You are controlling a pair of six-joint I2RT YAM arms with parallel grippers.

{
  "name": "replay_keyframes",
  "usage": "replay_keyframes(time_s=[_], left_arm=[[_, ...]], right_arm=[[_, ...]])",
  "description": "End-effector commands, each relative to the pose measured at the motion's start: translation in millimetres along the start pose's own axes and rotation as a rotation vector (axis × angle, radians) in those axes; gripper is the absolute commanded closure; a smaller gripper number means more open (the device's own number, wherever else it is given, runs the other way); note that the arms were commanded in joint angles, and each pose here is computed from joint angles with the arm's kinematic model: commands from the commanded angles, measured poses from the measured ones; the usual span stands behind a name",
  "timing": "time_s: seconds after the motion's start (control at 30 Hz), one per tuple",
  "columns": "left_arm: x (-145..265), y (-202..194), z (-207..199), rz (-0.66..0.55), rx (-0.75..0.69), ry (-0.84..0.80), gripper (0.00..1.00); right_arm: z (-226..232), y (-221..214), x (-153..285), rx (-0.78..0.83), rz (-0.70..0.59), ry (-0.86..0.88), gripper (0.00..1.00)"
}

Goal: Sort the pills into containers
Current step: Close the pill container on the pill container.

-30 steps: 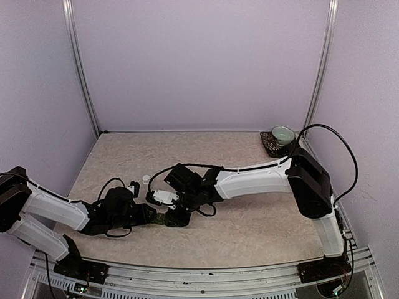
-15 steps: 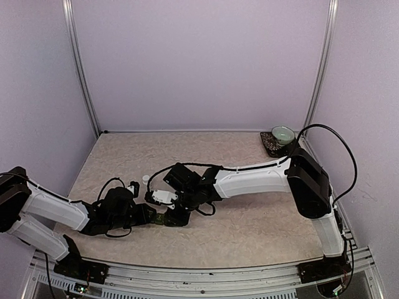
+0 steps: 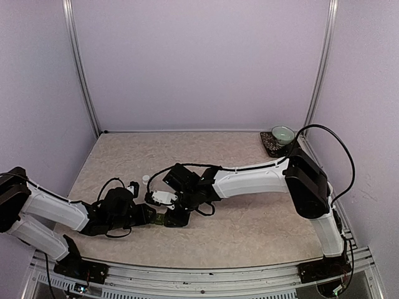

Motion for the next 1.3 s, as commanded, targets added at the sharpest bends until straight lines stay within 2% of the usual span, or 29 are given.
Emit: replay_keyframes(time_s=[0.0, 0.5, 1.0, 1.27], left_arm=[[2, -28, 15, 0.094, -0.024, 0.047, 0.69], [4, -26, 13, 0.081, -0.026, 0.034, 0.69], [18, -13, 3, -0.015, -0.055, -0.03, 0.69], [21, -9, -7, -0.039, -0.076, -0.064, 0.69]], right_arm=[[-1, 10, -9, 0.011, -0.016, 0.011, 0.63], [-12, -6, -30, -0.016, 0.05, -0.016, 0.64], [-14, -22, -41, -0.038, 0.119, 0.014, 0.64], [-22, -20, -41, -0.025, 0.141, -0.041, 0.64]])
Point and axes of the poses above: each gripper's point midway between its finger pads, its own x axis back along the fingers, its own z axis along the line the jaws close on, y = z × x, the point moved 2 cm from there along x, back along the fingers, and after that the axes turned 11 degrees about -x, right-handed, at the moved point
